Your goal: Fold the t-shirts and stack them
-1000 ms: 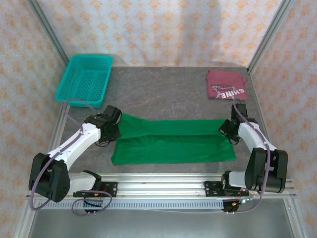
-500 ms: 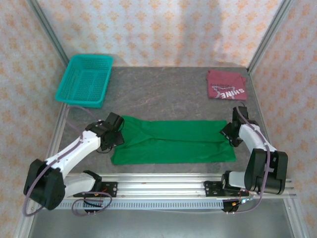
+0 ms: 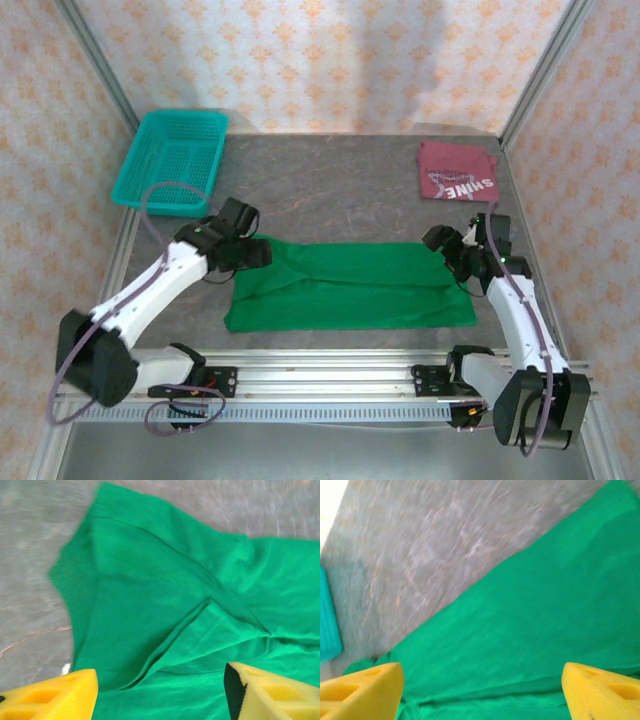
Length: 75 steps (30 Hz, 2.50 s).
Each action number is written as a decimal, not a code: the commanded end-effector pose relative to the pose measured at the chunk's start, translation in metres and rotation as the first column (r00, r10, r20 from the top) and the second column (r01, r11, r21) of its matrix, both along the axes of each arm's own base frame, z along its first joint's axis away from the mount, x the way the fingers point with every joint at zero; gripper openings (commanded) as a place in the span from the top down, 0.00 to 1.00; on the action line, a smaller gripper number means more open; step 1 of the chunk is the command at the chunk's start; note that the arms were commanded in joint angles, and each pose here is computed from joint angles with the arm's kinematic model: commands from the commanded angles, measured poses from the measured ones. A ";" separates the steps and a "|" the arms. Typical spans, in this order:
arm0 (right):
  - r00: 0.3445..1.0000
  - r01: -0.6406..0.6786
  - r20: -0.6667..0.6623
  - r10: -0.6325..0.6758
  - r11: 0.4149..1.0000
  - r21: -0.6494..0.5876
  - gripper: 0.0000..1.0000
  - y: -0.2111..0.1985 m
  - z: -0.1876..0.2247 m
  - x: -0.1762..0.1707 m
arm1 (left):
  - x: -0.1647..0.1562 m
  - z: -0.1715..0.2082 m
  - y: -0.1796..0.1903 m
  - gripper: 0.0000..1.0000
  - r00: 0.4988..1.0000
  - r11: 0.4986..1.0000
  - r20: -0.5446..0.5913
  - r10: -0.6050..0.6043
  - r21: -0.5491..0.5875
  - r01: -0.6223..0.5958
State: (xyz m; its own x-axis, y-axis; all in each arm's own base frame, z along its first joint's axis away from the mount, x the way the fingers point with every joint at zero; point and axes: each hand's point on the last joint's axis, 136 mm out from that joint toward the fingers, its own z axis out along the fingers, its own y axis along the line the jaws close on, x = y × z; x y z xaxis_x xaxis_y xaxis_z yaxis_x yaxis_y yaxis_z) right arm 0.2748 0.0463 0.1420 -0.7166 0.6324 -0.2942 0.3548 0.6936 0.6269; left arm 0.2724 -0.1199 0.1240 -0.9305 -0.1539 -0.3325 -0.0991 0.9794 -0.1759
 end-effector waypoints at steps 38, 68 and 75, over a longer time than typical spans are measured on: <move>0.991 -0.120 0.056 0.119 0.993 0.006 0.17 0.021 0.007 -0.020 | 0.019 -0.089 -0.057 0.75 0.883 0.898 -0.301 -0.359 0.146 0.415; 0.996 -0.080 0.051 0.079 0.997 0.004 0.16 0.016 0.000 -0.008 | -0.054 -0.064 -0.085 1.00 0.917 0.926 -0.193 -0.350 0.079 0.370; 0.998 -0.064 0.027 0.064 0.998 -0.006 0.16 0.013 -0.007 -0.010 | -0.079 -0.061 -0.126 0.61 0.892 0.902 -0.148 -0.427 0.001 0.432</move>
